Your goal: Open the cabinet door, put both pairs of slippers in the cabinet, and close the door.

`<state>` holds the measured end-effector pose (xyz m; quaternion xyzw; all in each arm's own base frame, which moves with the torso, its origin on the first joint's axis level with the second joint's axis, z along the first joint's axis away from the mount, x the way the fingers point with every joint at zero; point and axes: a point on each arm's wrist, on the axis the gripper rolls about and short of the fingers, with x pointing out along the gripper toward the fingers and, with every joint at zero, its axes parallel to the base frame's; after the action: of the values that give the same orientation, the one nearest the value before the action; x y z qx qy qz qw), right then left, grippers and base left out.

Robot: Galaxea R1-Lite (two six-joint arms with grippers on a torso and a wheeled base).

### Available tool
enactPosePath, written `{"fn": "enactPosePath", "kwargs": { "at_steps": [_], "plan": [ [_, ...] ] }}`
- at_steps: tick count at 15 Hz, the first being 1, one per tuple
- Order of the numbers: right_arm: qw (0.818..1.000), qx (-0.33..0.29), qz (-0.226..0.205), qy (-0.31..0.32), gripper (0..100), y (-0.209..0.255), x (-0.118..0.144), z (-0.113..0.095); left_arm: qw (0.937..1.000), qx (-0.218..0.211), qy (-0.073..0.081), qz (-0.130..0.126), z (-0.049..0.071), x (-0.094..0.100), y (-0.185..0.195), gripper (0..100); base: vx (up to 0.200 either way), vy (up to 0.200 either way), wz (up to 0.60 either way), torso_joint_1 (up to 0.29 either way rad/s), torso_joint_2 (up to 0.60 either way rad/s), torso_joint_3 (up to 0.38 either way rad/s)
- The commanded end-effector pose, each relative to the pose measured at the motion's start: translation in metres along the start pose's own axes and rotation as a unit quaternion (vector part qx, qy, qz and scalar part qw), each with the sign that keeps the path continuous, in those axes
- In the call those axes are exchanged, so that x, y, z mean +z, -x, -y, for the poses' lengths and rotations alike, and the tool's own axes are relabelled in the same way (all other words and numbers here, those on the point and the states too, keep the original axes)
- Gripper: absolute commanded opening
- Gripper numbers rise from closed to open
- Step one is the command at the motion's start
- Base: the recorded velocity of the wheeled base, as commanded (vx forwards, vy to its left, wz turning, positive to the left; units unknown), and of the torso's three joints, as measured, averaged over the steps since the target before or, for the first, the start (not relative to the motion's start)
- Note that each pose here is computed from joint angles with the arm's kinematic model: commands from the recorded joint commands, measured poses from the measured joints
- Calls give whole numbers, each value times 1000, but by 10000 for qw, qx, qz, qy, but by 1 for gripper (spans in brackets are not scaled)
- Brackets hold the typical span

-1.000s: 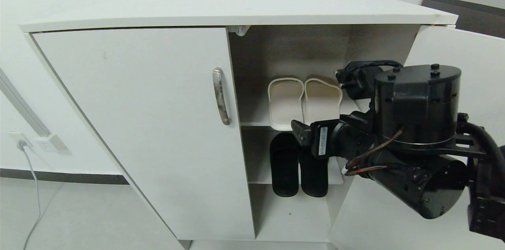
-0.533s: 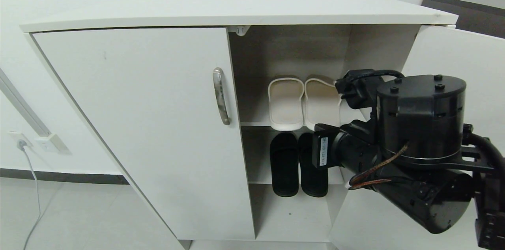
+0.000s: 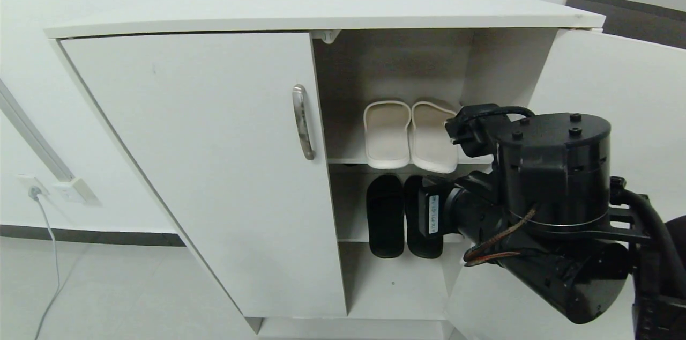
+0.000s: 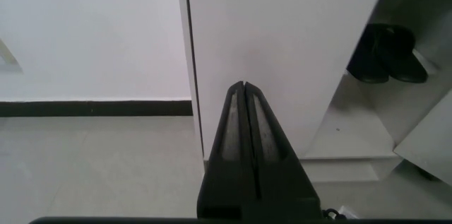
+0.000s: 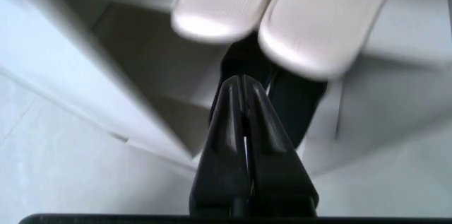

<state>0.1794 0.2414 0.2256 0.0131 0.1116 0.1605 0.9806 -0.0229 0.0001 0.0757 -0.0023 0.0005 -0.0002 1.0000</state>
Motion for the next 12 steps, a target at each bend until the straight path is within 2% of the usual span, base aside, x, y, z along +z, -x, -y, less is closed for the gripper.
{"fn": "enactPosePath", "kwargs": {
  "at_steps": [1, 12],
  "plan": [
    [10000, -15, -54, 36, 0, -3, -4, -2, 10000, 10, 7, -2, 0, 0, 0, 0, -200, 0, 0, 7, 2, 7],
    [9998, -28, -147, 96, 0, -7, -13, -2, 10000, 2, 7, -2, 0, 0, 0, 0, -200, 0, 0, 0, 3, 4]
  ]
}}
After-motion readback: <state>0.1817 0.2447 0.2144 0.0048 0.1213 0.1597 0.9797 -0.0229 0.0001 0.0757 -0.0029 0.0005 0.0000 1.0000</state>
